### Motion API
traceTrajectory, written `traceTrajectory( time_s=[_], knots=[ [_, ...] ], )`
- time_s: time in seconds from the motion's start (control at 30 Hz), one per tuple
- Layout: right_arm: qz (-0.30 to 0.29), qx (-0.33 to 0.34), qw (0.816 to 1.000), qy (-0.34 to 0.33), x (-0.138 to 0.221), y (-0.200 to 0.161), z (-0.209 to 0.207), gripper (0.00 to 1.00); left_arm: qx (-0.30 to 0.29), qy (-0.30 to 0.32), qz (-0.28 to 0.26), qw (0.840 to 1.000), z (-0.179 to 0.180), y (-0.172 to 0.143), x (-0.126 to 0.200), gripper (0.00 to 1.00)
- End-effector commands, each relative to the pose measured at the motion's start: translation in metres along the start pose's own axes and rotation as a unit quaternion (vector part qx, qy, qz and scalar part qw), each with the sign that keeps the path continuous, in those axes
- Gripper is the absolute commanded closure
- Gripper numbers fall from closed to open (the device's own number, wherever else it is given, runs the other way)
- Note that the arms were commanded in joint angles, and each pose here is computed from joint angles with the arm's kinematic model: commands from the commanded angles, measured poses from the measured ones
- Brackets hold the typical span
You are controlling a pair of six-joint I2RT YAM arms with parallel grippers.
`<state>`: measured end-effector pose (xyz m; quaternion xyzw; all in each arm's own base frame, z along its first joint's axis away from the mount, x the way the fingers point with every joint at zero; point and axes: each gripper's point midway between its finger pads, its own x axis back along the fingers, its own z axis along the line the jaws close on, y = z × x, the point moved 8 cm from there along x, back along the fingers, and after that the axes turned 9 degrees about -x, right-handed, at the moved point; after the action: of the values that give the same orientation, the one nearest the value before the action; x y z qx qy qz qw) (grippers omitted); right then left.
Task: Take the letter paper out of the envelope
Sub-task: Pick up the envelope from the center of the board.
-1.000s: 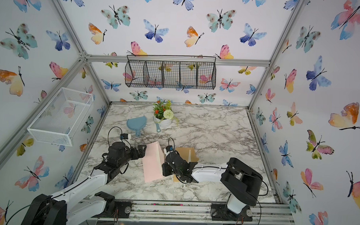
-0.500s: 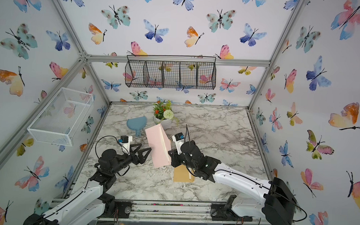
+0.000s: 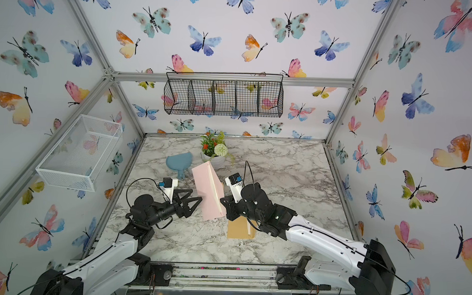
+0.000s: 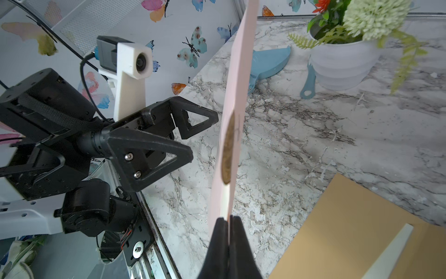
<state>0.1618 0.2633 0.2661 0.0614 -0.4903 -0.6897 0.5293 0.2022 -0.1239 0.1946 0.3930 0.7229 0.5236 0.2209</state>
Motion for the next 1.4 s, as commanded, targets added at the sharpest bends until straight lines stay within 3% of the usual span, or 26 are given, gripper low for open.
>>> traceTrajectory(
  time_s=[0.0,0.27,0.53,0.73,0.93,0.97,1.07,1.13,1.37],
  knots=[
    [-0.004,0.01,1.0,0.02,0.006,0.007,0.009,0.99,-0.012,-0.009,-0.012,1.0,-0.003,0.004,0.001,0.0],
    [0.007,0.002,0.998,0.061,0.0,0.009,0.019,0.99,-0.007,-0.044,-0.003,0.999,-0.006,0.002,-0.003,0.06],
    [0.009,0.007,0.999,0.046,-0.007,0.008,0.015,0.99,-0.013,-0.088,-0.005,0.996,-0.014,0.004,-0.003,0.22],
    [0.003,0.013,0.999,0.045,-0.008,0.012,0.017,0.99,-0.015,-0.094,-0.007,0.995,-0.016,0.006,-0.002,0.45],
    [0.001,0.022,1.0,0.011,-0.01,0.006,0.006,0.98,-0.016,-0.094,-0.008,0.995,-0.017,0.007,-0.001,0.86],
    [0.0,0.023,1.0,0.008,-0.009,0.005,0.005,0.93,-0.016,-0.094,-0.008,0.995,-0.017,0.007,-0.001,0.89],
    [-0.003,0.026,1.0,-0.012,-0.005,0.004,0.001,0.62,-0.015,-0.089,-0.008,0.996,-0.016,0.007,-0.001,0.94],
    [-0.006,0.021,0.999,-0.026,0.001,0.007,0.0,0.5,-0.013,-0.082,-0.006,0.997,-0.015,0.006,-0.001,0.95],
    [0.006,0.003,1.0,0.028,0.002,0.016,0.017,0.44,-0.011,-0.077,-0.004,0.997,-0.014,0.006,-0.002,0.95]
  ],
)
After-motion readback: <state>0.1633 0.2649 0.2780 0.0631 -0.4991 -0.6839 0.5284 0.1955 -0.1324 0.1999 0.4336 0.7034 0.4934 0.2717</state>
